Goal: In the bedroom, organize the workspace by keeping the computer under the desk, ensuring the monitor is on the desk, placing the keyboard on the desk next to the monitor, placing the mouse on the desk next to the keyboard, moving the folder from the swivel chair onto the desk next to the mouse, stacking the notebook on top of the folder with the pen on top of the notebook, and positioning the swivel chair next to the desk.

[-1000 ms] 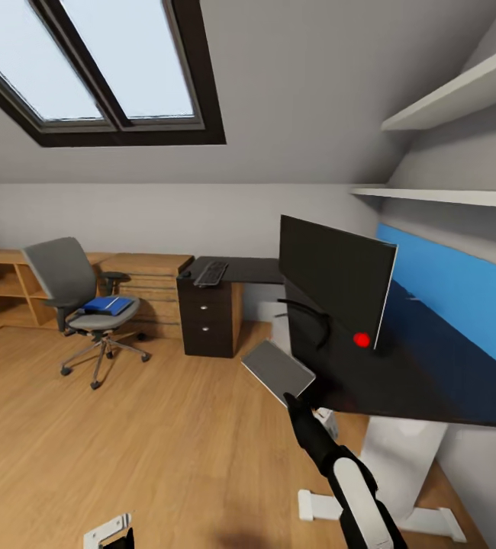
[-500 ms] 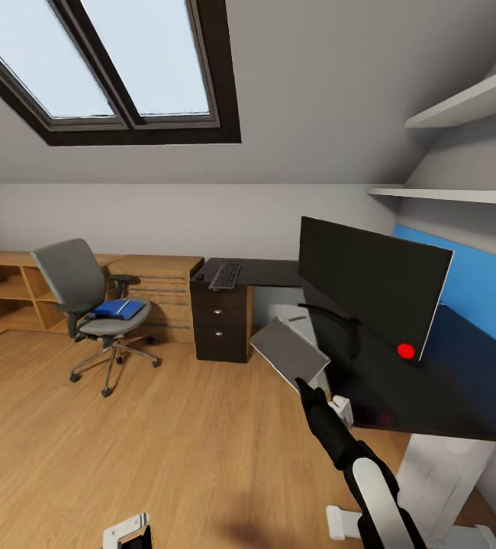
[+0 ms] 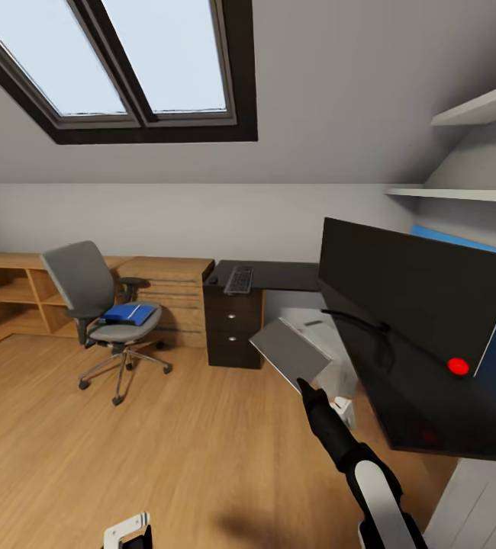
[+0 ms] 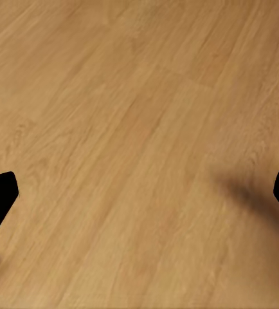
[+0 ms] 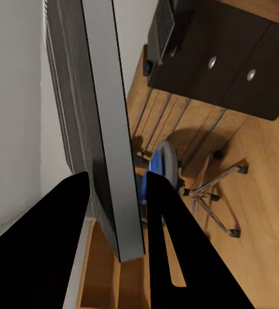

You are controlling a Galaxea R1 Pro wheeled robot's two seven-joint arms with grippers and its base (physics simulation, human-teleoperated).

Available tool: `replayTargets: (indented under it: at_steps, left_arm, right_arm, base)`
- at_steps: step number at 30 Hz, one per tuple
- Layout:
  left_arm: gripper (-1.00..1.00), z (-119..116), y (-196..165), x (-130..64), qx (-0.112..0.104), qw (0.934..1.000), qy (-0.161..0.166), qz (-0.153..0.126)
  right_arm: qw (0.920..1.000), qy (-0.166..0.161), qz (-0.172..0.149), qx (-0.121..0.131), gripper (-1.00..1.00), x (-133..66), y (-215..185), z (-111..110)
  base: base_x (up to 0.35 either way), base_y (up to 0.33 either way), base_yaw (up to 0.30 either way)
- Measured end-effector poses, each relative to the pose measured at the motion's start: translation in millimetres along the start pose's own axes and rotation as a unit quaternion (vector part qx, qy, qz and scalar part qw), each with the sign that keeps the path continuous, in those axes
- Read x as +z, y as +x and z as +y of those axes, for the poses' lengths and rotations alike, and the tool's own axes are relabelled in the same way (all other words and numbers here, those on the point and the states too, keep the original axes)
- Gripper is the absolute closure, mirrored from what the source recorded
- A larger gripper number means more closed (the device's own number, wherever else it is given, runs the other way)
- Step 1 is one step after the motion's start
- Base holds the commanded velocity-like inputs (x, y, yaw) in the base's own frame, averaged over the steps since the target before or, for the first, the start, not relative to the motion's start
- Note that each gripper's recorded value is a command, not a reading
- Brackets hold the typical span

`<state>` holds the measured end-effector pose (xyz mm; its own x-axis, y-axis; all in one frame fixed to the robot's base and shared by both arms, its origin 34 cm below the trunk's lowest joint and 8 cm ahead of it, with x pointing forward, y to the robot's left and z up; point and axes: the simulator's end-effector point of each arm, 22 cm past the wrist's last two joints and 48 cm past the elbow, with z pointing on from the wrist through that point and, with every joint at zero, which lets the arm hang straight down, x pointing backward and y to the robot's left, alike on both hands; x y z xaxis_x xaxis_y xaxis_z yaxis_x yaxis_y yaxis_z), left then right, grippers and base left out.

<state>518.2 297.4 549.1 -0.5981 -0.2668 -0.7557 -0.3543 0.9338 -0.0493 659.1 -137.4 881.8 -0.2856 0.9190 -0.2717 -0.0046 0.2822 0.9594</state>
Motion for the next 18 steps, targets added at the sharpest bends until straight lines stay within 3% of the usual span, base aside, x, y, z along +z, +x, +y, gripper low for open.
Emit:
replayTargets:
  at_steps: [8, 13, 18]
  left_arm:
    - [-1.00, 0, 0, -0.2, 0.000, 1.0000, 0.000, 0.000]
    - [-1.00, 1, 1, -0.1, 0.001, 1.0000, -0.002, 0.003]
    - [-1.00, 1, 2, 0.0, 0.001, 1.0000, -0.002, 0.003]
  right_arm:
    - [1.0000, 0.003, 0.000, 0.001, 1.00, 0.3, 1, -2]
    - [0.9998, 0.018, 0.006, 0.006, 1.00, 1.5, 8, -17]
    - [0.9998, 0.020, 0.005, 0.006, 1.00, 1.5, 8, -18]
  base:
    - [0.278, 0.223, 0.000]
    - [0.317, 0.140, -0.006]
    - [0.321, 0.117, -0.151]
